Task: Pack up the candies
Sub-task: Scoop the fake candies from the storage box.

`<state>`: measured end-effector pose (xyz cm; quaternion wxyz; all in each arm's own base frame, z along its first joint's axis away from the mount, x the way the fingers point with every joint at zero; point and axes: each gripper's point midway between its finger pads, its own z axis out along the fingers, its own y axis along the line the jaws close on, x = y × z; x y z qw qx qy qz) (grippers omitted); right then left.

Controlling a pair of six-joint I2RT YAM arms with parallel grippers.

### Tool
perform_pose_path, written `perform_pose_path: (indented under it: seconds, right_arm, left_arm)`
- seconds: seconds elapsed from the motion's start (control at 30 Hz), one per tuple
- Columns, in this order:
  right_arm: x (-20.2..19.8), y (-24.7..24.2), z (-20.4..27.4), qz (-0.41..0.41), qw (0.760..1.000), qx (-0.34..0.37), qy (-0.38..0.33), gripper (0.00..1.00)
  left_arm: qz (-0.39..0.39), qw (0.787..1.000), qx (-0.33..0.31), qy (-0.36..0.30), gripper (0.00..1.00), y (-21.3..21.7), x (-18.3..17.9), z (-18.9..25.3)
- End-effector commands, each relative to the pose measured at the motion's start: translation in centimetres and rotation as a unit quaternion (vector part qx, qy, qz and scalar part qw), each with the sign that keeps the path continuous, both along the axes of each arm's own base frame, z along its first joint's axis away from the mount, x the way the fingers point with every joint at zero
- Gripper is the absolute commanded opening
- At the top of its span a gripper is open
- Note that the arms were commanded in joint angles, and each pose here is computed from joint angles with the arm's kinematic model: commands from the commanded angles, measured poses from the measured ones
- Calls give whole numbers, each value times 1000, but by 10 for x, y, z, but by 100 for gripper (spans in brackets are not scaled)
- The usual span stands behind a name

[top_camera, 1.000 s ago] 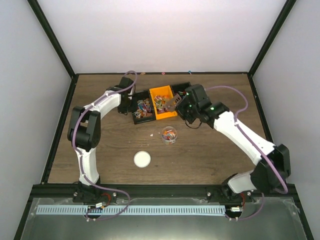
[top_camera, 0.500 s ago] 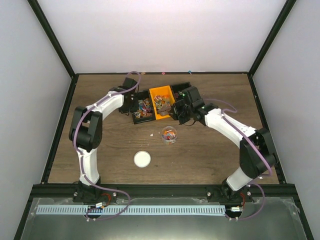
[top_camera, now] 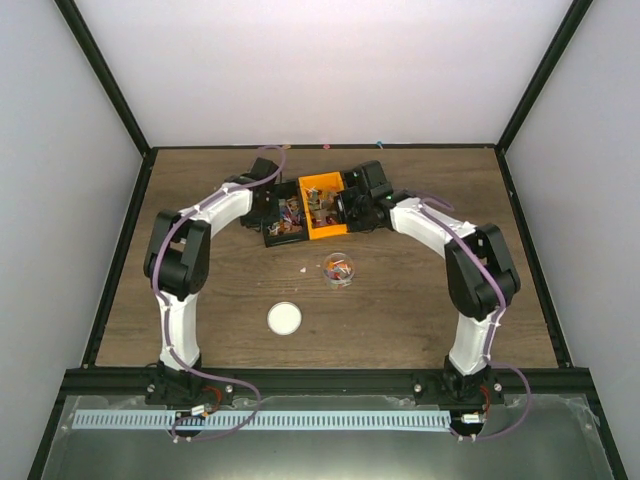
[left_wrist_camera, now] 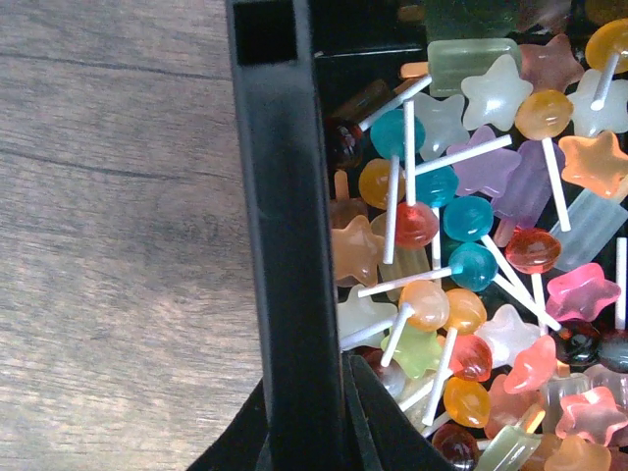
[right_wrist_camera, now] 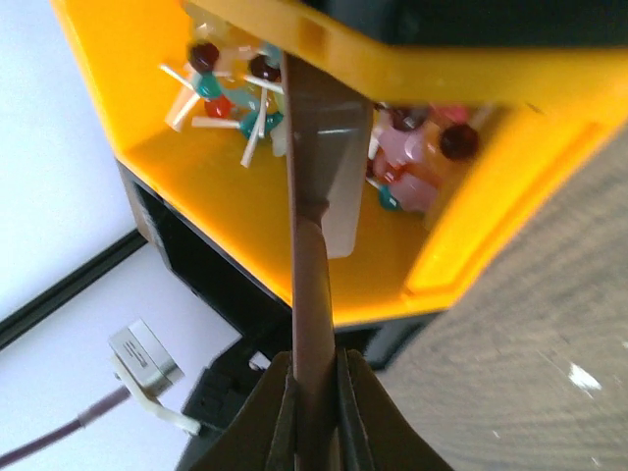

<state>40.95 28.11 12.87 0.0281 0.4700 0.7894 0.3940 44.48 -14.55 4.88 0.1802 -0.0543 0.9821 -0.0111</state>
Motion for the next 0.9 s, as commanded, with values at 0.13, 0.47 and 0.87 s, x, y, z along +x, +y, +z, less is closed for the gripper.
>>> perform_pose_path:
  seconds: [0.13, 0.47, 0.87]
  right_arm:
    - [13, -1, -44, 26, 999, 11, -28, 1]
    - [-15, -6, -2, 82, 981, 48, -171, 1]
    - [-52, -29, 18, 80, 973, 42, -213, 1]
  left_arm:
    - [-32, 999, 2, 27, 9, -10, -9, -14]
    - [-22, 999, -13, 24, 22, -15, -6, -8]
    - [-16, 1000, -18, 8, 33, -14, -3, 9]
